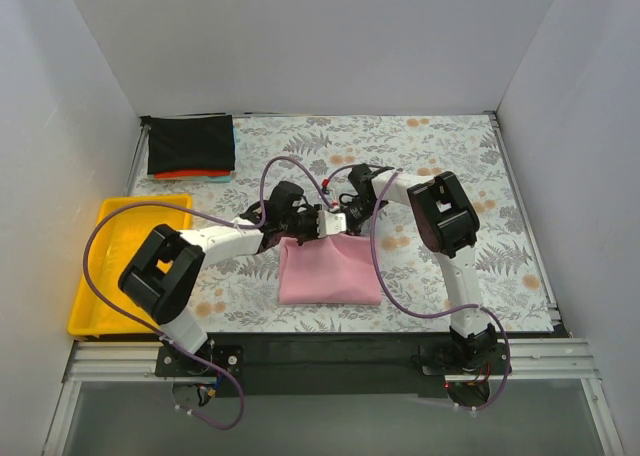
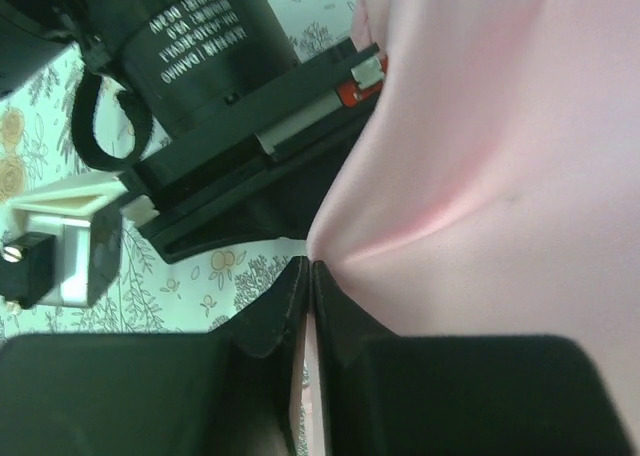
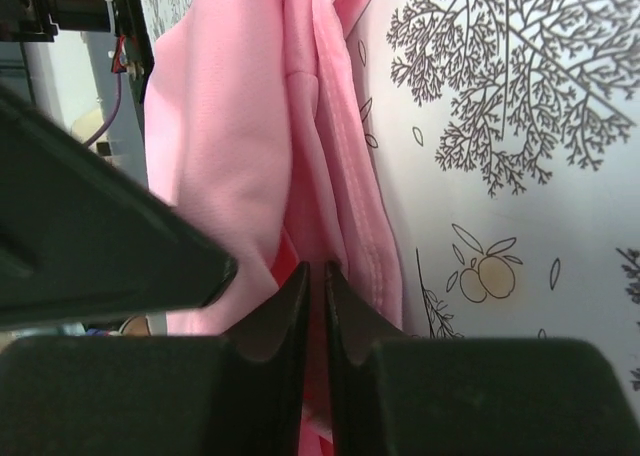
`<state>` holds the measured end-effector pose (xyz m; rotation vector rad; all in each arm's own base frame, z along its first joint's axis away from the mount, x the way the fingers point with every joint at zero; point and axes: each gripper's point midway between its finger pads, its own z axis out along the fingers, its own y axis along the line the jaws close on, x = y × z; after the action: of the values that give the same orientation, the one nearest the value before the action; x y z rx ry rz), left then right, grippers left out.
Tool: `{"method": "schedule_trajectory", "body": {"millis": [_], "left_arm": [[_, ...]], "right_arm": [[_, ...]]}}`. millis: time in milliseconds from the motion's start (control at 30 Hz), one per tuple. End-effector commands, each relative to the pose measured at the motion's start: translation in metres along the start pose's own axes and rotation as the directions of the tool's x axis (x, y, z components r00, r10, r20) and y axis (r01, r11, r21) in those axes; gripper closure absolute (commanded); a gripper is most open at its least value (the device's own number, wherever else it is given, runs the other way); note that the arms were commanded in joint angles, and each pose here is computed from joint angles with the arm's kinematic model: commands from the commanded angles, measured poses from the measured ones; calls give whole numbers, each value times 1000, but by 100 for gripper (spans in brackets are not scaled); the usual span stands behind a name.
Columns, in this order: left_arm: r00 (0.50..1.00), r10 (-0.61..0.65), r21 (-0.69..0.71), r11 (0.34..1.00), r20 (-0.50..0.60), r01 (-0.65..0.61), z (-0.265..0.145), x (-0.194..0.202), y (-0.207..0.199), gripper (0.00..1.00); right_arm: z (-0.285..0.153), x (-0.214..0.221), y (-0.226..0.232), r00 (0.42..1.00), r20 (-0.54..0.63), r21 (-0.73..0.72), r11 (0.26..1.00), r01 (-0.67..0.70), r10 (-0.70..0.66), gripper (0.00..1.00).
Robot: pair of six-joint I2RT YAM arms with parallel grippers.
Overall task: Fold and stack the t-shirts
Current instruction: Fold the tshirt
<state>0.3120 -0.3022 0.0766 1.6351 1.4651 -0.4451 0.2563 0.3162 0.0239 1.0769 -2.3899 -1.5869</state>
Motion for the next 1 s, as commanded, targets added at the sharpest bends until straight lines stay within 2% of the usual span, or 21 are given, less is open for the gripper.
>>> {"method": "schedule_trajectory", "body": {"millis": [0,33,133,300,433,500,567,633,667,767,933,967], "left_arm": [[998,66,-78,995,2,-66,-12,-4,14,93],[998,58,-83,995,11,-57,-14,-8,15,79],[998,-8,-94,995,65,15,-29,-37,21,64],[980,-177,15,984,92,176,-70,-74,3,62],[951,-297,128,950,85,285,-96,-78,-26,59],[922,-384,202,907,41,369,-104,-71,-43,58],[889,-458,208,870,1,448,-109,-58,-41,56],[837,-546,217,815,-20,537,-118,-46,-36,54],[821,-570,214,799,-27,562,-118,-43,-29,54],[776,-626,176,757,-83,629,-119,-26,-16,52],[744,-651,119,736,-150,667,-108,-4,-1,51],[725,-663,114,718,-189,686,-103,6,-3,51]], "right_arm": [[-6,-10,0,999,-8,60,997,47,-47,82],[-7,-10,0,999,-11,73,996,52,-51,82],[-12,-15,7,998,-5,90,994,60,-60,80],[-33,-38,27,989,23,167,976,141,-147,78],[-56,-62,32,966,20,294,925,239,-256,72],[-68,-74,39,953,15,332,900,282,-304,64],[-79,-81,39,941,0,373,873,314,-338,59],[-96,-89,45,927,-11,404,846,347,-374,49],[-107,-90,45,924,-4,419,838,350,-383,40],[-128,-76,46,915,-44,442,814,378,-401,35],[-122,-20,27,929,-154,446,815,370,-337,37],[-121,-15,25,929,-162,446,816,369,-332,38]]}}
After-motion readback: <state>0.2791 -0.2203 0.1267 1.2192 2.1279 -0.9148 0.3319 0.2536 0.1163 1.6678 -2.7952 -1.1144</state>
